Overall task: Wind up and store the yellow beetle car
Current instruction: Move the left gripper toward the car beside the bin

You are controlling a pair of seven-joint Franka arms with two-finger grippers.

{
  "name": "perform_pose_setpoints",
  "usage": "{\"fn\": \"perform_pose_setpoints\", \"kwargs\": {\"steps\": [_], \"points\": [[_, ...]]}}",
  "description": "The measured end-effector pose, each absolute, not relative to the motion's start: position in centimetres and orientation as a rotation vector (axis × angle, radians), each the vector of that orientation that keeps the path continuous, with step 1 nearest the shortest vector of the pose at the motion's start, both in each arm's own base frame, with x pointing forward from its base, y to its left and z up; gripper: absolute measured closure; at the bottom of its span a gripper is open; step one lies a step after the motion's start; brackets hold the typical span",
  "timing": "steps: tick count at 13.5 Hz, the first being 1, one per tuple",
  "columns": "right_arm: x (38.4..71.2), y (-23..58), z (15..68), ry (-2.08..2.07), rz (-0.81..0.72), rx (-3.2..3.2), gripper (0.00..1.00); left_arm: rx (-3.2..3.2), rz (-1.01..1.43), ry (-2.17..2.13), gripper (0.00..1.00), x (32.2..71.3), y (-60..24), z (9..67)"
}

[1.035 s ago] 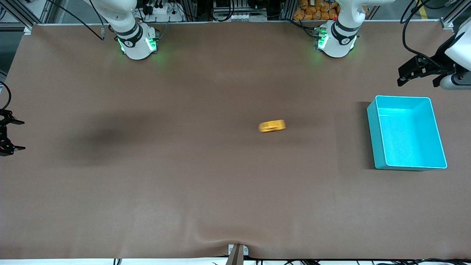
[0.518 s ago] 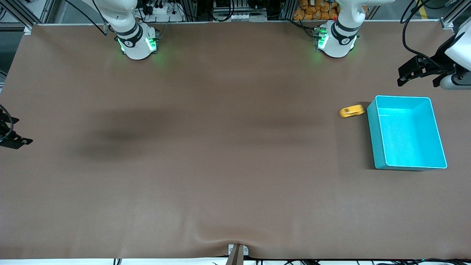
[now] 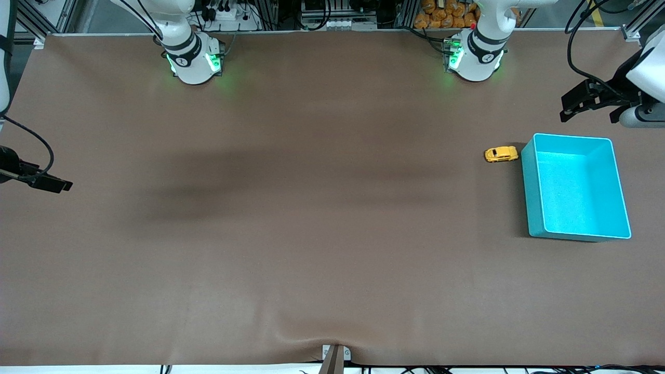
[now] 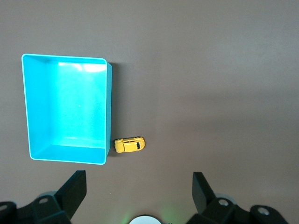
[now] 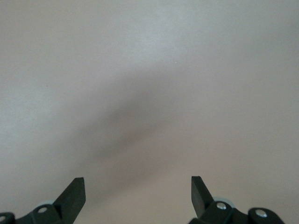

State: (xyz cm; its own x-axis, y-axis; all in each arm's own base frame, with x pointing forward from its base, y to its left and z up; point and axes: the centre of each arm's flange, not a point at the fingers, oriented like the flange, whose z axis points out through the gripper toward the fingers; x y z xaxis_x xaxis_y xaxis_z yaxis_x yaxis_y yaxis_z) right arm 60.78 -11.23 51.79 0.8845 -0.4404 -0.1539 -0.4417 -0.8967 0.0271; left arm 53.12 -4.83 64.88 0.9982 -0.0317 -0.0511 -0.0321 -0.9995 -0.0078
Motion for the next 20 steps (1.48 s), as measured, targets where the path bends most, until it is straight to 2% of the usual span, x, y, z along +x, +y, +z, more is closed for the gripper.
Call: {"fn": "perform_pose_setpoints", "kwargs": {"steps": [5,9,11,13,16,20], "points": [[60.1,-8.6,53.3,0.414,0.31,-2.92,0.0,-3.097,0.265,-0.177,0.0,53.4,-4.6,61.4],[59.9,-5.9,55.7,0.288,0.222,-2.949,0.0,-3.025,0.396,-0.416,0.0,53.1,-4.6,56.3],[59.2,-3.2,58.0,0.21,0.126,-3.012,0.0,-3.002,0.411,-0.516,0.0,52.7,-3.4,53.7],[57.3,-0.8,60.0,0.145,0.039,-3.054,0.0,-2.996,0.392,-0.623,0.0,51.2,-0.2,51.2],[54.5,-0.6,61.7,0.114,-0.005,-3.065,0.0,-2.98,0.407,-0.849,0.0,47.0,4.2,47.3],[53.4,-2.1,61.9,0.021,-0.042,-3.111,0.0,-2.815,0.406,-1.213,0.0,44.2,4.3,42.8]]}}
